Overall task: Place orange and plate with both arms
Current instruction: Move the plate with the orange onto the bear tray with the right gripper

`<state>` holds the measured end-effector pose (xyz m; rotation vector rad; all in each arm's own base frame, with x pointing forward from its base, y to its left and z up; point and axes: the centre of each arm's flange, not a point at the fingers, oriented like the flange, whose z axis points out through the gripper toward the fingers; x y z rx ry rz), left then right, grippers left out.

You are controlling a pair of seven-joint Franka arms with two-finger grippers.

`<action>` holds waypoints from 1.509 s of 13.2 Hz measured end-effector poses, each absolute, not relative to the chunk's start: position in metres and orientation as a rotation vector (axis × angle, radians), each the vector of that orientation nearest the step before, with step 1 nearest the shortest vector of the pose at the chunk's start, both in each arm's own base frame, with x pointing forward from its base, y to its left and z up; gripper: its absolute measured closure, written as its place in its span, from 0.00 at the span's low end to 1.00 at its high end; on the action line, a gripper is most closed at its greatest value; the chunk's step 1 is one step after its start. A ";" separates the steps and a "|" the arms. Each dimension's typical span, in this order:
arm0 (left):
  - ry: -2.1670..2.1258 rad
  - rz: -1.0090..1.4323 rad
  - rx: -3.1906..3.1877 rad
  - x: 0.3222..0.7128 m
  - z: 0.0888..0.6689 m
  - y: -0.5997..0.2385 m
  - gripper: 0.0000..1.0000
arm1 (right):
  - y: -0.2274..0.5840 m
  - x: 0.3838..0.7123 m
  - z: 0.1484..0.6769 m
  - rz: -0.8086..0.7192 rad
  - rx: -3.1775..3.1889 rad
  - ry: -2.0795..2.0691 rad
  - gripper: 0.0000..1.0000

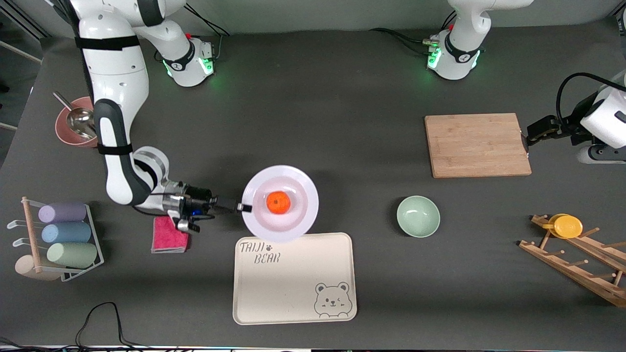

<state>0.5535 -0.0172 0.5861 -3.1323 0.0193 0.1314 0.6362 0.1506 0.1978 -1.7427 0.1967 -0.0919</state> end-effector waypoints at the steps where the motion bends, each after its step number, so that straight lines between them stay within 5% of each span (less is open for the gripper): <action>1: 0.019 0.132 -3.132 0.554 0.586 -0.017 0.00 | 0.151 0.660 0.200 -0.092 -1.756 0.206 0.96; 7: 0.019 0.133 -3.132 0.554 0.586 -0.017 0.00 | 0.151 0.755 0.169 -0.155 -1.824 0.305 0.96; 13: 0.020 0.135 -3.132 0.554 0.585 -0.018 0.00 | 0.203 0.755 0.093 -0.222 -1.779 0.364 0.96; 20: 0.023 0.135 -3.132 0.554 0.585 -0.019 0.00 | 0.198 0.756 0.087 -0.256 -1.783 0.333 0.96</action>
